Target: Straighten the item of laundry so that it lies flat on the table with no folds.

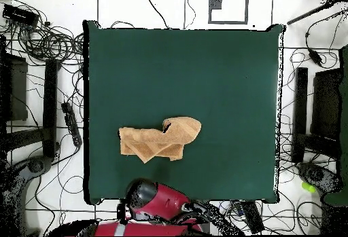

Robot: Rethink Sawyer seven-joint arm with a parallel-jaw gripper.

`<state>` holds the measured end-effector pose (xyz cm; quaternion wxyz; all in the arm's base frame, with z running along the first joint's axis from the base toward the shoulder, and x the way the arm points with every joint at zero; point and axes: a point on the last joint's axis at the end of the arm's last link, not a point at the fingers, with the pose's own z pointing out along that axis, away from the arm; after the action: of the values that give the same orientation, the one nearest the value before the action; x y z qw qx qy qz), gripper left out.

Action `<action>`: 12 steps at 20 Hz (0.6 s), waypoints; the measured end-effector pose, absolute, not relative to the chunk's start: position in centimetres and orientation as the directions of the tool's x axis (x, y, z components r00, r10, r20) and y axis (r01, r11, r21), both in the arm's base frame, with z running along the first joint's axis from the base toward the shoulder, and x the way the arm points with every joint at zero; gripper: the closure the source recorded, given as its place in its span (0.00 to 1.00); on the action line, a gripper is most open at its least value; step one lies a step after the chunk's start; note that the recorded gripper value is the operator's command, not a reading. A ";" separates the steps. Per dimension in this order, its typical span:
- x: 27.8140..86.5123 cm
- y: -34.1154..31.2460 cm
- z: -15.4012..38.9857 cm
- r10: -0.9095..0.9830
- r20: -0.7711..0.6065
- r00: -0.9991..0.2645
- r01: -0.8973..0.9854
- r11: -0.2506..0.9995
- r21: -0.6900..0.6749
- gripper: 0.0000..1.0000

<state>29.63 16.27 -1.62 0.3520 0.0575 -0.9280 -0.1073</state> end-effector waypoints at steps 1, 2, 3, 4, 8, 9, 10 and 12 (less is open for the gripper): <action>29.8 16.4 -2.4 -0.183 0.643 -0.744 -0.033 0.971 0.238 0.00; 30.0 16.5 -3.0 -0.183 0.644 -0.743 -0.034 0.971 0.237 0.00; 30.2 16.6 -3.6 -0.183 0.645 -0.742 -0.035 0.971 0.235 0.00; 30.4 16.7 -4.5 -0.183 0.646 -0.741 -0.037 0.972 0.232 0.00; 31.5 17.1 -8.7 -0.171 0.650 -0.741 -0.035 0.976 0.217 0.00; 31.7 17.1 -9.2 -0.167 0.650 -0.741 -0.033 0.976 0.214 0.00; 31.2 17.3 -10.5 -0.156 0.679 -0.717 -0.019 0.979 0.205 0.00; 30.6 17.5 -11.2 -0.129 0.717 -0.685 0.008 0.983 0.184 0.00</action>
<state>30.60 17.47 -11.21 0.3953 0.0331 -0.9139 -0.0862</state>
